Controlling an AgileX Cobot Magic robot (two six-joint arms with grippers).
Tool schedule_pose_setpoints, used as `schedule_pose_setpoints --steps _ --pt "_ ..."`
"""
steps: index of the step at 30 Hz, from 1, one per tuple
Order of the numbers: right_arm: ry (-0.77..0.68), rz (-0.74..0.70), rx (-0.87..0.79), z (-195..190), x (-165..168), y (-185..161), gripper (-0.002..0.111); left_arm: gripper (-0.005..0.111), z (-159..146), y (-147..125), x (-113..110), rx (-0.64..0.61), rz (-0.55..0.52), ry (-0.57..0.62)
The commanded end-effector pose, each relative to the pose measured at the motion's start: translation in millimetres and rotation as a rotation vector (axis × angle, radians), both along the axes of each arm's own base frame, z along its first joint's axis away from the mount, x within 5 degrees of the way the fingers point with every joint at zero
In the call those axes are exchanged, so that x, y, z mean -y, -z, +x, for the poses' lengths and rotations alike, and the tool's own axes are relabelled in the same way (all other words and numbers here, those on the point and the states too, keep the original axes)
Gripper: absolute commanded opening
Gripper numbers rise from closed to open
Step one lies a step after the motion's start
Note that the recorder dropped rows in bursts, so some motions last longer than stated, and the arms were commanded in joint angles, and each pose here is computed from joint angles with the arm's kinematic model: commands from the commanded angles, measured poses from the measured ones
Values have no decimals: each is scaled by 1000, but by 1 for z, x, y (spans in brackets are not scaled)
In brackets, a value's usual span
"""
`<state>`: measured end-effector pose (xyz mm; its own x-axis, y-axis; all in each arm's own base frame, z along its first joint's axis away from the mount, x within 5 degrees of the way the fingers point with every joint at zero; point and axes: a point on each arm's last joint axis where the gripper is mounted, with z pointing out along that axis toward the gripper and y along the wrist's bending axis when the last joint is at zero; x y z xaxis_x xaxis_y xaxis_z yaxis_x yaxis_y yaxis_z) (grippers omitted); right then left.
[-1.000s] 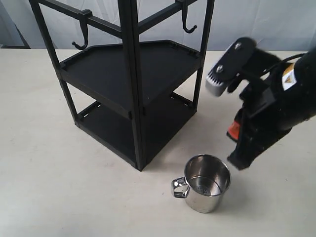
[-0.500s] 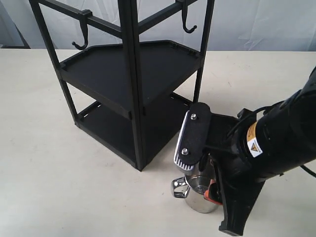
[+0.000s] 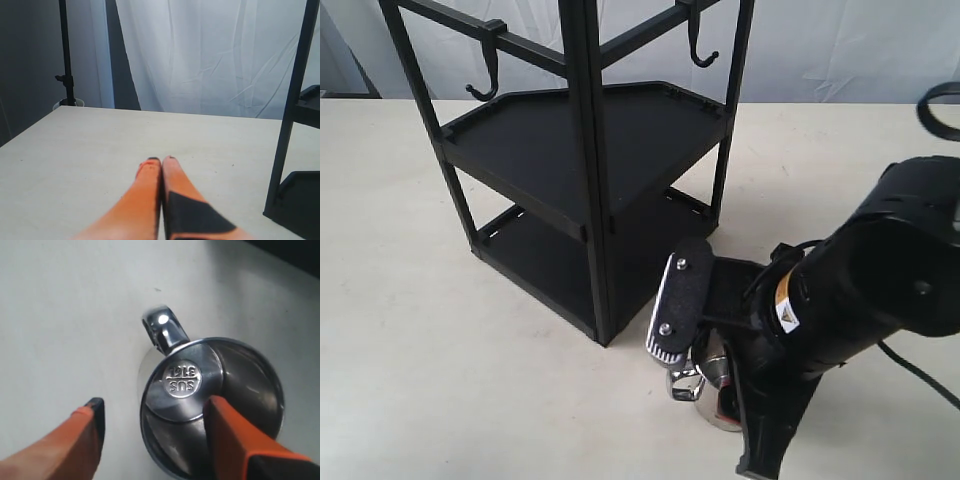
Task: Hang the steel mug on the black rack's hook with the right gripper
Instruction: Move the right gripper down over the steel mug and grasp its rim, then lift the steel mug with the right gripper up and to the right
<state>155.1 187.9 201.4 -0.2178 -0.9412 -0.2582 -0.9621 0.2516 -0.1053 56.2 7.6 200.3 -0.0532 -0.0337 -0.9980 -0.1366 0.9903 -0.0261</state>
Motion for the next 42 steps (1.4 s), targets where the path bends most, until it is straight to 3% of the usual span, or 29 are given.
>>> schedule_pose_setpoints --steps 1,7,10,11,12,22,26,30,35,40,42 --pt "-9 -10 -3 5 -7 16 57 2 0 -1 1 18 -11 10" --pt "-7 -66 -50 10 -13 41 53 2 0 -1 1 18 -11 10" --pt "-7 -86 -66 10 -14 47 27 2 0 -1 1 18 -11 10" --pt "-7 -88 -68 10 -14 48 9 2 0 -1 1 18 -11 10" --pt "-7 -88 -68 10 -14 48 -1 2 0 -1 1 18 -11 10" --pt "86 -26 -27 23 3 27 -1 2 0 -1 1 18 -11 10" --pt "252 136 60 46 29 -2 -1 2 0 -1 1 18 -11 10" --pt "311 363 54 58 50 -31 -1 2 0 -1 1 18 -11 10" --pt "198 703 -149 72 63 -52 -1 2 0 -1 1 18 -11 10" --pt "134 802 -314 95 81 -51 -1 2 0 -1 1 18 -11 10" --pt "170 857 -280 114 90 -49 -1 2 0 -1 1 18 -11 10"
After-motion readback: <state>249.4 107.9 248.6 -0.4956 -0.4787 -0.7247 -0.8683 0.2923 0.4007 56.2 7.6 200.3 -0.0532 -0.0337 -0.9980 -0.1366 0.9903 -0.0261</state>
